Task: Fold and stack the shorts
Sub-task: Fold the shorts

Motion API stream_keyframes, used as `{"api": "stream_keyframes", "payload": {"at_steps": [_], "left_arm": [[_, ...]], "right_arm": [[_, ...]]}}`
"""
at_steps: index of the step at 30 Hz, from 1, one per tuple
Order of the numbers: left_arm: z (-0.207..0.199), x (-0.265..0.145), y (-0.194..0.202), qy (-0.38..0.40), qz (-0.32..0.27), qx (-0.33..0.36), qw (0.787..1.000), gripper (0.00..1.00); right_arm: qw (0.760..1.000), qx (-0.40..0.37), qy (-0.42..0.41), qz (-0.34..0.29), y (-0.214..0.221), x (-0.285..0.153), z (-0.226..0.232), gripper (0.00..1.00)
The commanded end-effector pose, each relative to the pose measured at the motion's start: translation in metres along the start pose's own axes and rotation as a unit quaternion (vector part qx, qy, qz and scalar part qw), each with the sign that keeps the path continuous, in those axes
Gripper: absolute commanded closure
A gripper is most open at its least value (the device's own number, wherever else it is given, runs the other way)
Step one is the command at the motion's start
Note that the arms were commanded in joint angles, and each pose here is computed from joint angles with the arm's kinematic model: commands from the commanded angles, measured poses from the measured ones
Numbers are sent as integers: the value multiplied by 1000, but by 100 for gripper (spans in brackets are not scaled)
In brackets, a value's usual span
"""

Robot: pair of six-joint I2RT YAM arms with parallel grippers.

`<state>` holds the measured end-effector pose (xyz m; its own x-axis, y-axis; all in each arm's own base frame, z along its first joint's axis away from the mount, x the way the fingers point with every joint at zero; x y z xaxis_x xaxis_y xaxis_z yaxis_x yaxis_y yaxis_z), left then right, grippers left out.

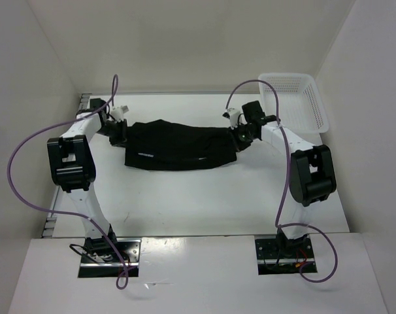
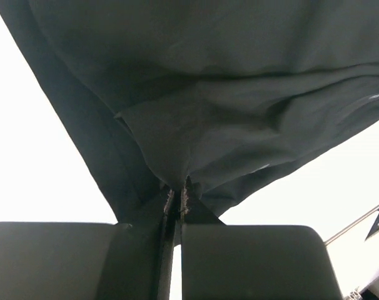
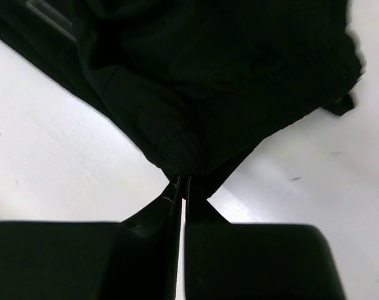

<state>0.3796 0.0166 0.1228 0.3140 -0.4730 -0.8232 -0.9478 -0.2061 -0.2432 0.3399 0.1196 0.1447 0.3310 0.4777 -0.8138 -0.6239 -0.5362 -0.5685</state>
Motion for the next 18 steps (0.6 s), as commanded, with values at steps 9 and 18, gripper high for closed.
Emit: {"api": "stream_keyframes", "payload": {"at_steps": [9, 18], "left_arm": [[-44, -76, -125, 36, -209, 126, 969, 95], [-18, -63, -75, 0, -172, 83, 982, 94]], "right_arm": [[956, -25, 203, -213, -178, -26, -88, 100], [983, -65, 132, -112, -101, 0, -64, 100]]}}
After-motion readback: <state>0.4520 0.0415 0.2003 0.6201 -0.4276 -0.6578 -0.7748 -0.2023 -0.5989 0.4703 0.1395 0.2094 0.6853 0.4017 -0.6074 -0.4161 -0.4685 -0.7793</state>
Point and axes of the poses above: each gripper's point midway between its finger pads, its own x axis out along the fingers, its own z axis along the line the jaws close on, y = z × x, the point moved 8 cm from there along -x, back along the fingers, and after that the axes turned 7 degrees about -x, right-handed, at the moved point
